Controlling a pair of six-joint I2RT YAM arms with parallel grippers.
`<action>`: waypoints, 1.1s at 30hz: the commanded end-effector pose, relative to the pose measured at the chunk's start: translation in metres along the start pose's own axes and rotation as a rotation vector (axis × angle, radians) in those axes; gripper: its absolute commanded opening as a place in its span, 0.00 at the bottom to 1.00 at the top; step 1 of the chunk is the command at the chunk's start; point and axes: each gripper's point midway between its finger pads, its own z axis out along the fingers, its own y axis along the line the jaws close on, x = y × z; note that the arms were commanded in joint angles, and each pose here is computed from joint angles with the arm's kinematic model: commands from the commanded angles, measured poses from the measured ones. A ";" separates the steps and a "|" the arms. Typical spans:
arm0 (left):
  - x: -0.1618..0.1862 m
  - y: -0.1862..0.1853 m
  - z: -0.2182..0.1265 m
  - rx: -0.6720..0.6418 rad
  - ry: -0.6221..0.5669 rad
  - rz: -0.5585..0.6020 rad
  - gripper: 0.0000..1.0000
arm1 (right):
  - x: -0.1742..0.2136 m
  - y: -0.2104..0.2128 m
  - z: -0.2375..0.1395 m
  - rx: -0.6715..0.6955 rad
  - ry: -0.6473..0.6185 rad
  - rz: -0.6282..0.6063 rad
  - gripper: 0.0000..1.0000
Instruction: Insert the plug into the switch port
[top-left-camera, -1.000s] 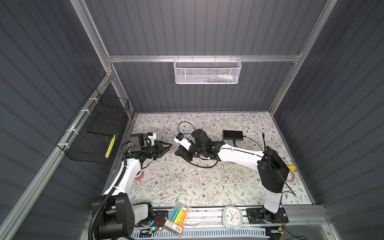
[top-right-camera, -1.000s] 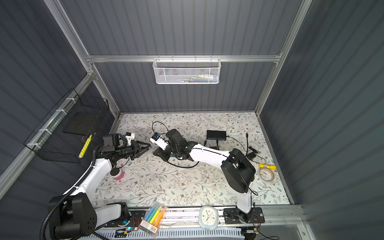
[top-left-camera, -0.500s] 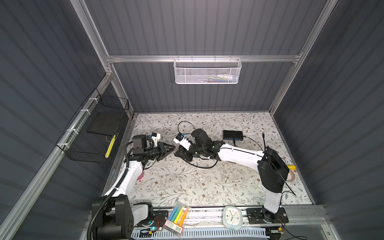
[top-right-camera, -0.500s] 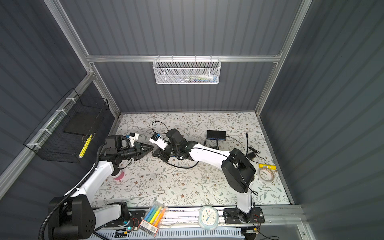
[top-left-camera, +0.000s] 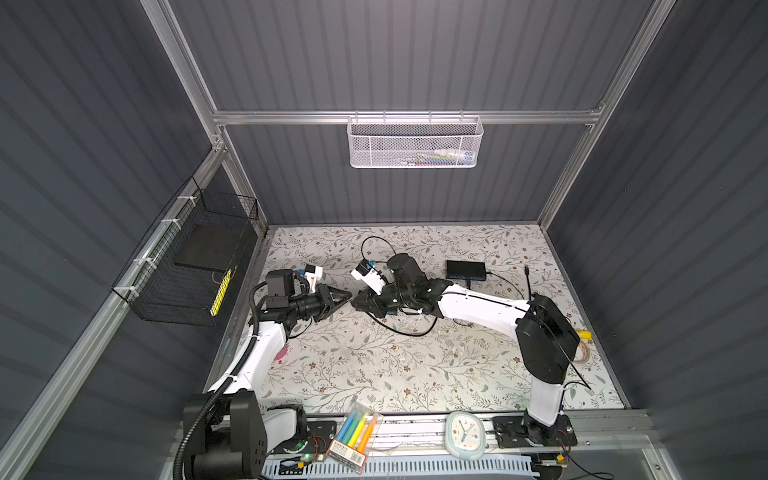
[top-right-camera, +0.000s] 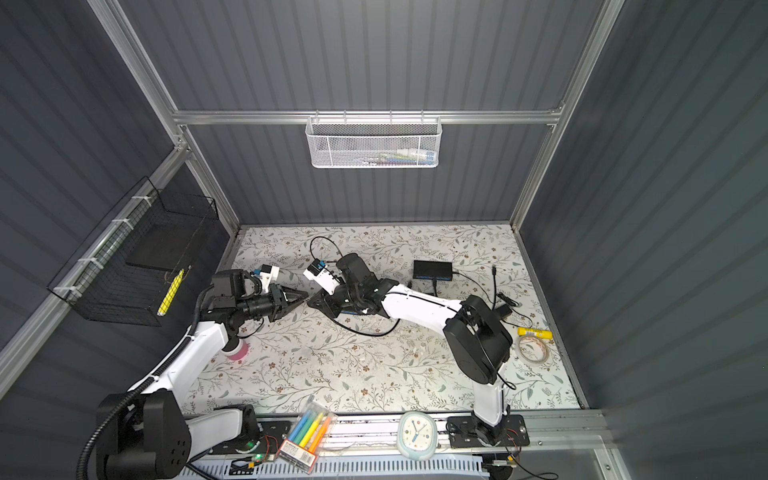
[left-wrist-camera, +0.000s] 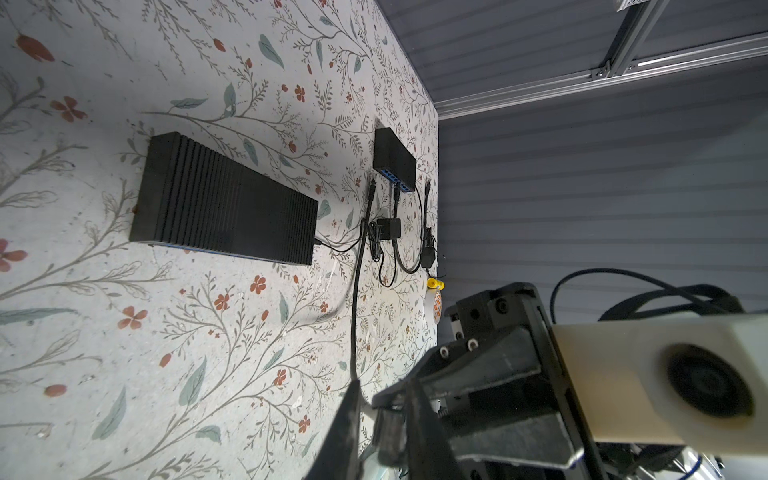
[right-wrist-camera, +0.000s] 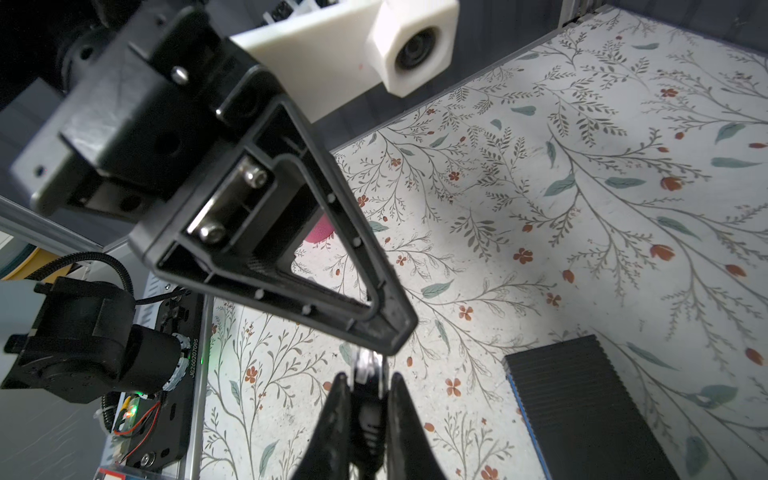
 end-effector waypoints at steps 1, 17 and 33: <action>0.002 -0.015 -0.002 0.037 0.017 0.048 0.20 | -0.006 0.000 0.003 -0.010 -0.017 0.003 0.00; 0.004 -0.014 -0.001 0.038 0.020 0.052 0.07 | -0.009 -0.006 0.009 0.005 -0.015 0.013 0.00; 0.005 -0.013 -0.001 0.030 0.021 0.052 0.05 | 0.016 0.006 0.000 -0.075 0.131 -0.032 0.26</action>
